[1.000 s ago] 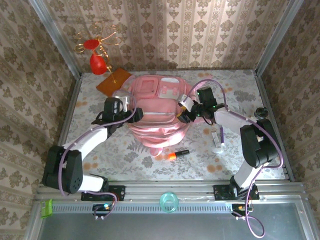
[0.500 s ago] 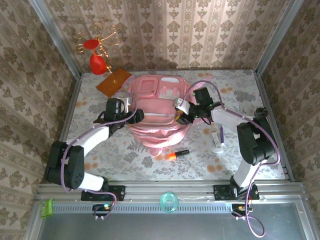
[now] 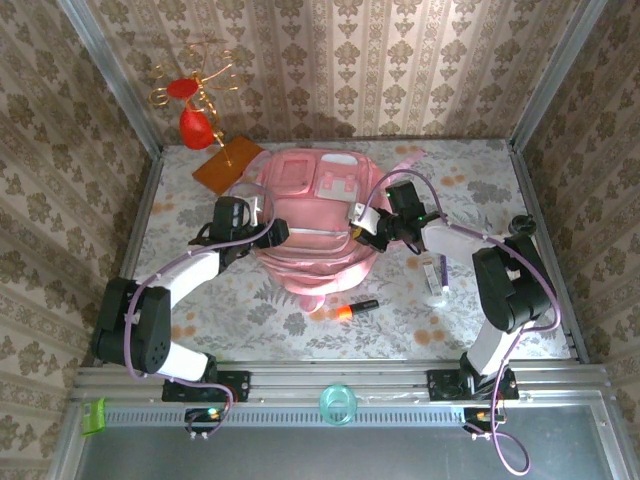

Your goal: Pack books, pencil case, and school supplies into a backpack

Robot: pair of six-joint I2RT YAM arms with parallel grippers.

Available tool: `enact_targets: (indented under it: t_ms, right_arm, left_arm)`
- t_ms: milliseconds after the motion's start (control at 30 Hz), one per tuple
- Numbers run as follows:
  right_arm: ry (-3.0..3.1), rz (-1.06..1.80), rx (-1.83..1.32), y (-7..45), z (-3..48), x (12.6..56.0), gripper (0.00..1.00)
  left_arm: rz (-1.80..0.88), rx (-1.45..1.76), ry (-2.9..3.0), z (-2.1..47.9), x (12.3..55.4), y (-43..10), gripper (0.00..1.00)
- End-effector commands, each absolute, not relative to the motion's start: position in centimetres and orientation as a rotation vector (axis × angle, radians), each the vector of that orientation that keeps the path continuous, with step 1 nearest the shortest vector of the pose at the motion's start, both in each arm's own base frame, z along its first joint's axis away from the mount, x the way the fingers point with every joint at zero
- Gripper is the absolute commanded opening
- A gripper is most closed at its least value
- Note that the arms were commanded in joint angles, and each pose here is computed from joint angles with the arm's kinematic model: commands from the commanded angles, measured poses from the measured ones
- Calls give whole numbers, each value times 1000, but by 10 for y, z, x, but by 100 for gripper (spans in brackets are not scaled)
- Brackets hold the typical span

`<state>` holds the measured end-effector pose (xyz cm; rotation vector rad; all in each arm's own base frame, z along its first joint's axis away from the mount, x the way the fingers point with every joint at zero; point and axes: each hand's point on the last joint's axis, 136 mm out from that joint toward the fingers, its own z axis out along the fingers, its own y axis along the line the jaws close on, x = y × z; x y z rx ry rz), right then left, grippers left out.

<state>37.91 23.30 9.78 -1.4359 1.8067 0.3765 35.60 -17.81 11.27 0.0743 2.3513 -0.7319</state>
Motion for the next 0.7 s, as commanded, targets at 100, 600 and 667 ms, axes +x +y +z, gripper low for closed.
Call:
enact_targets:
  t_ms: [100,600,667]
  right_arm:
    - [1767,404,-1427,239,110,366,3]
    - [2057,449,-1183,231,126,351,0]
    - [2105,481,-1159,235,124,342,0]
  left_arm:
    - [-755,69,2322,120,362,-183,72]
    - [-730,-1,2298,116,363,-178,70]
    - [-744,-28,2286,115,362,-178,70]
